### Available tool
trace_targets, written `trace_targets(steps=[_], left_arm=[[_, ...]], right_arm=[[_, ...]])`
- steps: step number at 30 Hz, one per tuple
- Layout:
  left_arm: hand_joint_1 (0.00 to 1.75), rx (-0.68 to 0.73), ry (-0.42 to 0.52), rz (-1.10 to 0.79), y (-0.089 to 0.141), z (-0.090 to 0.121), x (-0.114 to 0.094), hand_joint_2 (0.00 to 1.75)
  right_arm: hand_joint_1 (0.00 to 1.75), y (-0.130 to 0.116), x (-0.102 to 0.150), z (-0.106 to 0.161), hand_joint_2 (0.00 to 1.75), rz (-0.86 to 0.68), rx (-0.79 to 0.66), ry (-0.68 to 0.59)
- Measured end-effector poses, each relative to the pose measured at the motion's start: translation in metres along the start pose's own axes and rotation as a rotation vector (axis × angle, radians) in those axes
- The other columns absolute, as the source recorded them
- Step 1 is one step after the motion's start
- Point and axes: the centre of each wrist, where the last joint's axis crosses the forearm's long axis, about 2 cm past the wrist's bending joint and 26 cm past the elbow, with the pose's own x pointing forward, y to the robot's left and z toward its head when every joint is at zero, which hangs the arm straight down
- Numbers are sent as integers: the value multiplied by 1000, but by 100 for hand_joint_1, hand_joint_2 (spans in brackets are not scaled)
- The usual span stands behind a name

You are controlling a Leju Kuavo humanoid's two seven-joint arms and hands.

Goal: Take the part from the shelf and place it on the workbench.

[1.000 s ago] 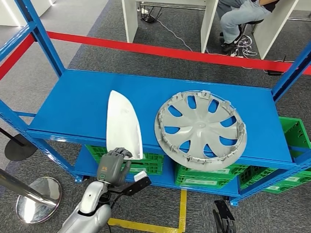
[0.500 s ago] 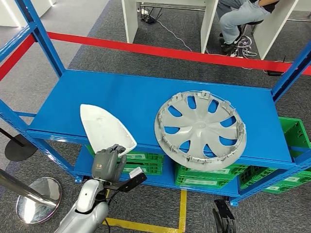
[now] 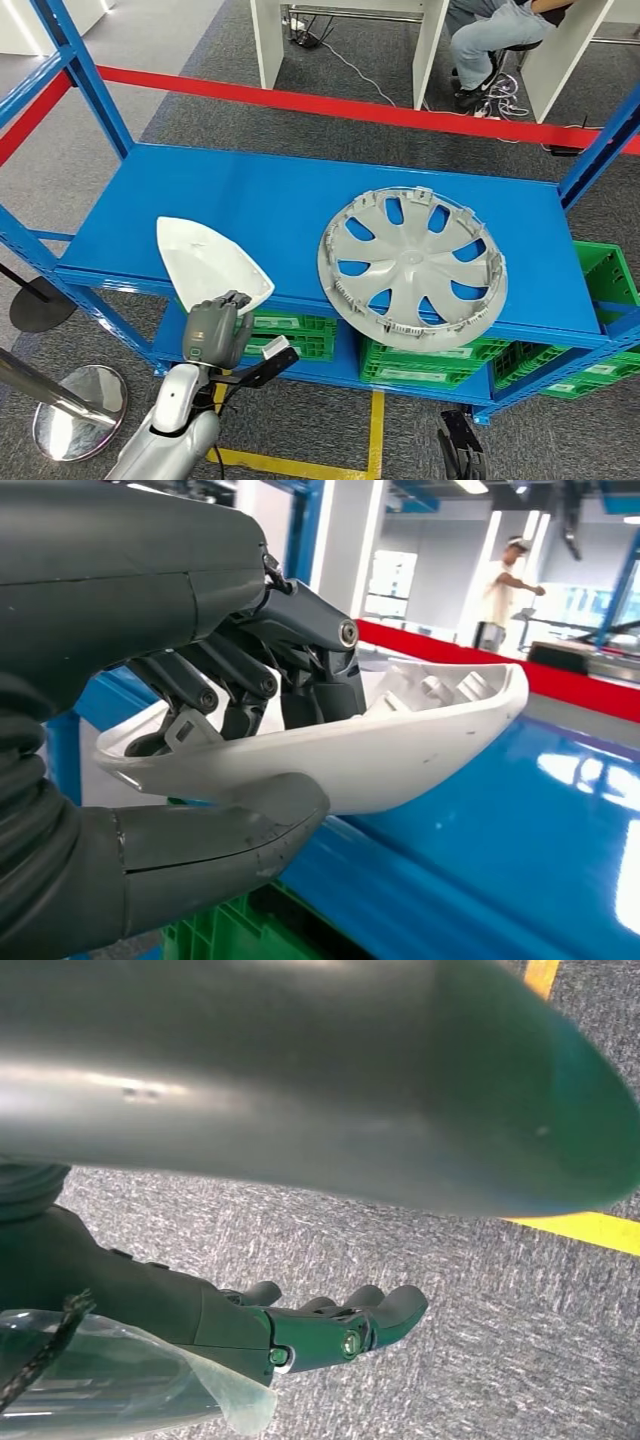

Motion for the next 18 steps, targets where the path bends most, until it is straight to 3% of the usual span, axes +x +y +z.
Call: trace_targets(steps=[8, 18], left_arm=[[175, 59, -30, -76, 10, -4, 1, 175], [175, 336, -179, -325, 75, -34, 4, 175]], right_arm=[[0, 0, 0, 0, 0, -3, 1, -1], [0, 16, 4, -1, 0, -20, 8, 0]])
